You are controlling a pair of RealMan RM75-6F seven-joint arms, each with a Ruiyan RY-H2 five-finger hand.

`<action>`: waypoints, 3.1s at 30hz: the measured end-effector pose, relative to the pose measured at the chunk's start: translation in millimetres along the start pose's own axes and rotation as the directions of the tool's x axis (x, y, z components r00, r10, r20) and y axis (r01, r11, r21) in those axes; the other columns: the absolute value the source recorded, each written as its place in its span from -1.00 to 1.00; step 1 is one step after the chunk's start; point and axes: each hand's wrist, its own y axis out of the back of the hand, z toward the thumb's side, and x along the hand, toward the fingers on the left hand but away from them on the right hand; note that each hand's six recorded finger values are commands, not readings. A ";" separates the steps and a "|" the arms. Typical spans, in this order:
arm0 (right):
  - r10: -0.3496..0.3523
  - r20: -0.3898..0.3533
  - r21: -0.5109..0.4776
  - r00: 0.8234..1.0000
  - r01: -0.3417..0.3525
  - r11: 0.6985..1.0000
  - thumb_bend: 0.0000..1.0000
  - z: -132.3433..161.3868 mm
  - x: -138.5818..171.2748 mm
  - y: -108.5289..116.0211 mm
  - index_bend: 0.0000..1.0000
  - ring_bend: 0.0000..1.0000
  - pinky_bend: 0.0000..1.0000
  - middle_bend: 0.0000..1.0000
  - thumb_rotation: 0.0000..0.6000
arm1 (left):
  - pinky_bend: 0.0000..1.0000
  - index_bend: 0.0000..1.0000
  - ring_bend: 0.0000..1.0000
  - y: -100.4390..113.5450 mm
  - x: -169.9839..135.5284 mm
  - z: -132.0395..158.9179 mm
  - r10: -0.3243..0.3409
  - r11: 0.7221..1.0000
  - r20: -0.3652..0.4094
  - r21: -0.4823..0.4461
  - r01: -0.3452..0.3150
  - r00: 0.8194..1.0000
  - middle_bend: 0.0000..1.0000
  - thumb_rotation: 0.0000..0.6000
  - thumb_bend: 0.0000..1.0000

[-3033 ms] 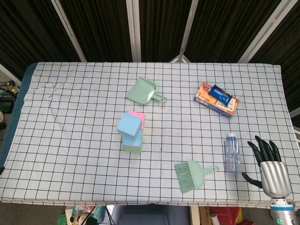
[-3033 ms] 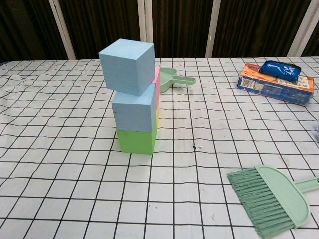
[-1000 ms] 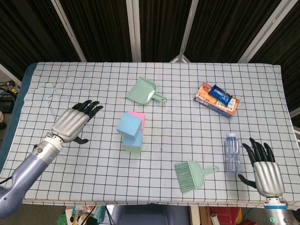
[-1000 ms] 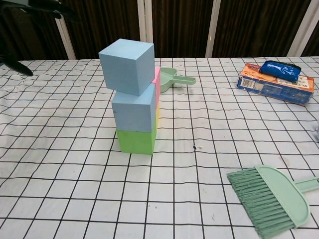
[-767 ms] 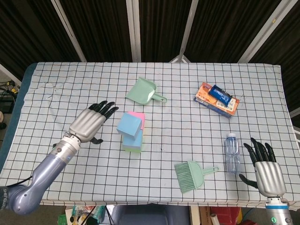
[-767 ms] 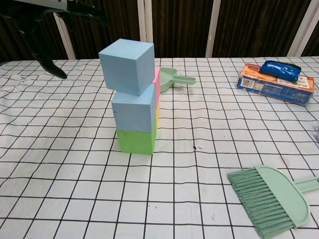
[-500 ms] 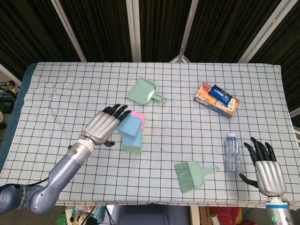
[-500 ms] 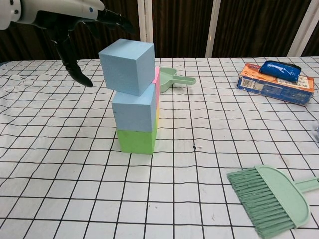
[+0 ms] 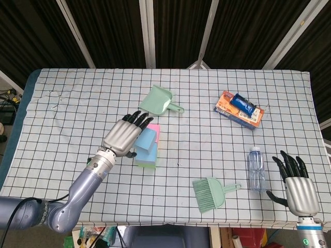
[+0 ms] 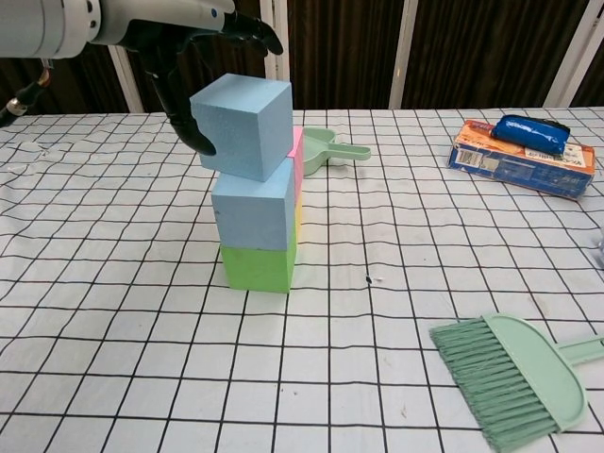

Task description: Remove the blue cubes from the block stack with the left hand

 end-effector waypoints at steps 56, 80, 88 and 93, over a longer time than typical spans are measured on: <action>0.034 0.014 0.010 0.999 -0.034 0.999 -0.75 3.9 -4.9 -11.1 -0.69 -0.81 -1.00 -0.95 1.00 | 0.01 -0.57 -0.21 -34.9 -98.6 -29.6 -0.089 0.967 0.240 -0.210 0.141 0.967 -0.22 1.00 -0.43; 0.035 -0.007 -0.015 0.999 -0.035 0.999 -0.75 3.4 -2.5 -8.0 -0.69 -0.81 -1.00 -0.95 1.00 | -0.03 -0.49 -0.21 -44.9 -21.8 -15.7 0.186 0.950 0.194 0.215 -0.226 0.963 -0.20 1.00 -0.49; 0.029 -0.012 -0.028 1.000 -0.029 0.999 -0.75 3.3 -2.9 -5.6 -0.69 -0.81 -1.00 -0.95 1.00 | -0.05 -0.51 -0.21 27.9 3.3 -56.8 0.526 0.686 0.086 0.546 -0.482 0.846 -0.21 1.00 -0.50; 0.033 -0.007 -0.028 0.999 -0.034 0.999 -0.75 1.2 -4.0 -6.2 -0.69 -0.81 -1.00 -0.95 1.00 | -0.06 -0.49 -0.21 43.1 -13.3 -76.9 0.584 0.619 0.073 0.605 -0.501 0.809 -0.22 1.00 -0.51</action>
